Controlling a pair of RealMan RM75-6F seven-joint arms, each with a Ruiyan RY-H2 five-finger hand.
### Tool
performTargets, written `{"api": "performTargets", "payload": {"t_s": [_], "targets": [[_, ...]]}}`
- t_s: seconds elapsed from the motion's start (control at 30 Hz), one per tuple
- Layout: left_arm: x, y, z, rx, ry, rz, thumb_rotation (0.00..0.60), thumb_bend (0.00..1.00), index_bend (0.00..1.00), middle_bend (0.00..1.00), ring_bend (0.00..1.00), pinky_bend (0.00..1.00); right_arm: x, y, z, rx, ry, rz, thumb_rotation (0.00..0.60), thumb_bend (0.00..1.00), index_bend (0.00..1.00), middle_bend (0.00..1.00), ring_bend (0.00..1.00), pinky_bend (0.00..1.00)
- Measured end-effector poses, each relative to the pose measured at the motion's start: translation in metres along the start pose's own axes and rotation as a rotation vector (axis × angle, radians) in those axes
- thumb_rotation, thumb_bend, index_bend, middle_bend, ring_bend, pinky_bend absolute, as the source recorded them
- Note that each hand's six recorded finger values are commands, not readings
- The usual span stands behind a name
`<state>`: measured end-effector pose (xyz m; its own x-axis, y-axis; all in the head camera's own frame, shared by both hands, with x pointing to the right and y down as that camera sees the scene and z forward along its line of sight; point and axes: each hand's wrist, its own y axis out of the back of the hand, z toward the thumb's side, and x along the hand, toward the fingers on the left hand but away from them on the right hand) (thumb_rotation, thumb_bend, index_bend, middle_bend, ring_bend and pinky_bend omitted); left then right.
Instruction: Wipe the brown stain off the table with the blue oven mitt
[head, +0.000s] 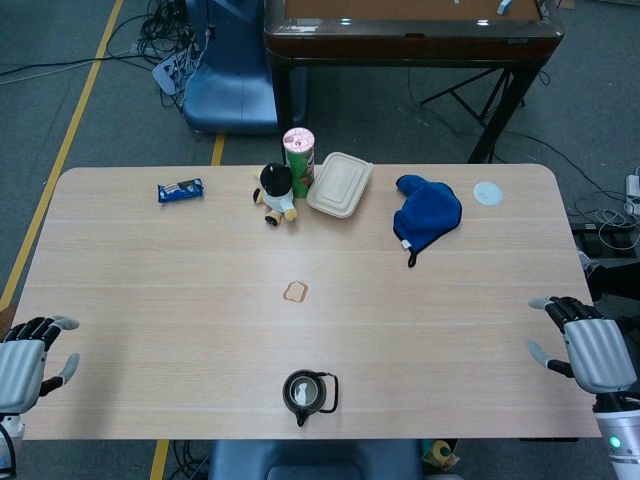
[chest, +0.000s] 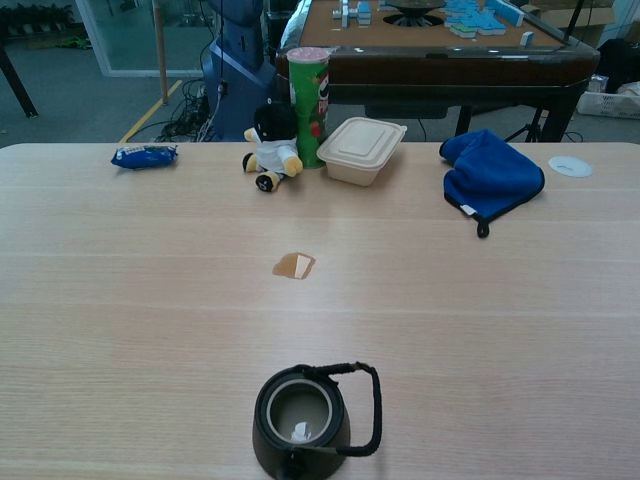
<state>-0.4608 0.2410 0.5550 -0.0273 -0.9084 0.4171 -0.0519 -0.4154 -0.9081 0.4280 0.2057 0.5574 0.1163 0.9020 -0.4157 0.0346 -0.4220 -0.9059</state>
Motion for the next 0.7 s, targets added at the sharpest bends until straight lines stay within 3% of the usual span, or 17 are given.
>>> {"api": "performTargets", "payload": {"t_s": [0.27,0.7], "targets": [[0.0,0.001,0.001,-0.001,-0.003,0.001,0.6,0.3,0.35,0.32,0.26,0.26,-0.016,-0.001,0.001,0.013,0.001,0.015,0.6,0.32,0.31,0.35,0.28,0.4],[-0.005,0.004,-0.001,-0.001,0.006,0.009,0.6,0.3,0.35,0.32,0.26,0.26,-0.09,-0.011,0.038,0.011,0.105,0.07,0.6,0.31,0.25,0.32,0.25,0.4]]}}
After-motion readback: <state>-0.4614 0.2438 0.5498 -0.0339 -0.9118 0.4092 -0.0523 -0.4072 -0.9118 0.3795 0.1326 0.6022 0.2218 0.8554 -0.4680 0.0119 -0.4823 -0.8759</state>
